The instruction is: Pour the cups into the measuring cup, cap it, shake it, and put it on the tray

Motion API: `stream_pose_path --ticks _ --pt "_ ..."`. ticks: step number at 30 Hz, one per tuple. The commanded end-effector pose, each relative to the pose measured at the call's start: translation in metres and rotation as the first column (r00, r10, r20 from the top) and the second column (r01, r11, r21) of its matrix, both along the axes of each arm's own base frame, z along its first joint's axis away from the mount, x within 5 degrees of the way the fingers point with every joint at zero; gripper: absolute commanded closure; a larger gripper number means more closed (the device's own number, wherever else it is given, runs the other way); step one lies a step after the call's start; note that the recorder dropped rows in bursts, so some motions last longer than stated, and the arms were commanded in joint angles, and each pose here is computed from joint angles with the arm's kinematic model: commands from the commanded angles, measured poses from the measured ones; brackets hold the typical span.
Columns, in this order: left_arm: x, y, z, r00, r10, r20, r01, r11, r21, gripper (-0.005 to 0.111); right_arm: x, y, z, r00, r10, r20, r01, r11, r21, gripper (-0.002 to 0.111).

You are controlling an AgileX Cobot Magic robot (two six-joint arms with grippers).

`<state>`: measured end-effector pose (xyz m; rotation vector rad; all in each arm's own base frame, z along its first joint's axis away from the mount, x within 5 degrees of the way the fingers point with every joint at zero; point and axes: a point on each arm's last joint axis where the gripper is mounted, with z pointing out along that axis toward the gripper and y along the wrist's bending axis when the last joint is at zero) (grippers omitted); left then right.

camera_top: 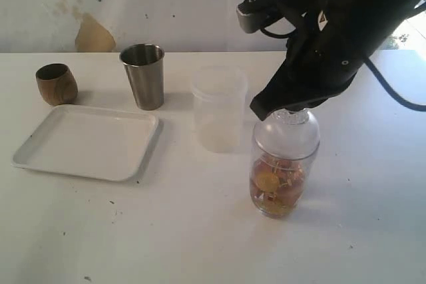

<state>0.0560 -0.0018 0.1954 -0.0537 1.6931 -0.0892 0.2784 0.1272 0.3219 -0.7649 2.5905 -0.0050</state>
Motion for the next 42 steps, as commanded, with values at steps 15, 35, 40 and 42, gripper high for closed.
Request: stream_pose_path --ticks 15,35,40,42 --pt "0.0 0.0 0.0 1.0 0.0 0.014 0.0 1.0 0.0 0.107 0.009 0.003 -0.022 0.996 0.005 -0.091 -0.009 0.999 -0.044 0.108" --pt "0.0 0.0 0.0 1.0 0.0 0.014 0.0 1.0 0.0 0.107 -0.007 -0.003 0.024 0.99 0.031 0.137 -0.039 0.998 0.053 0.07" --pt "0.0 0.0 0.0 1.0 0.0 0.014 0.0 1.0 0.0 0.107 -0.015 -0.007 0.042 0.973 0.051 0.225 -0.069 0.995 0.073 0.056" --pt "0.0 0.0 0.0 1.0 0.0 0.014 0.0 1.0 0.0 0.107 -0.02 -0.01 0.05 0.964 0.048 0.262 -0.073 0.994 0.086 0.05"
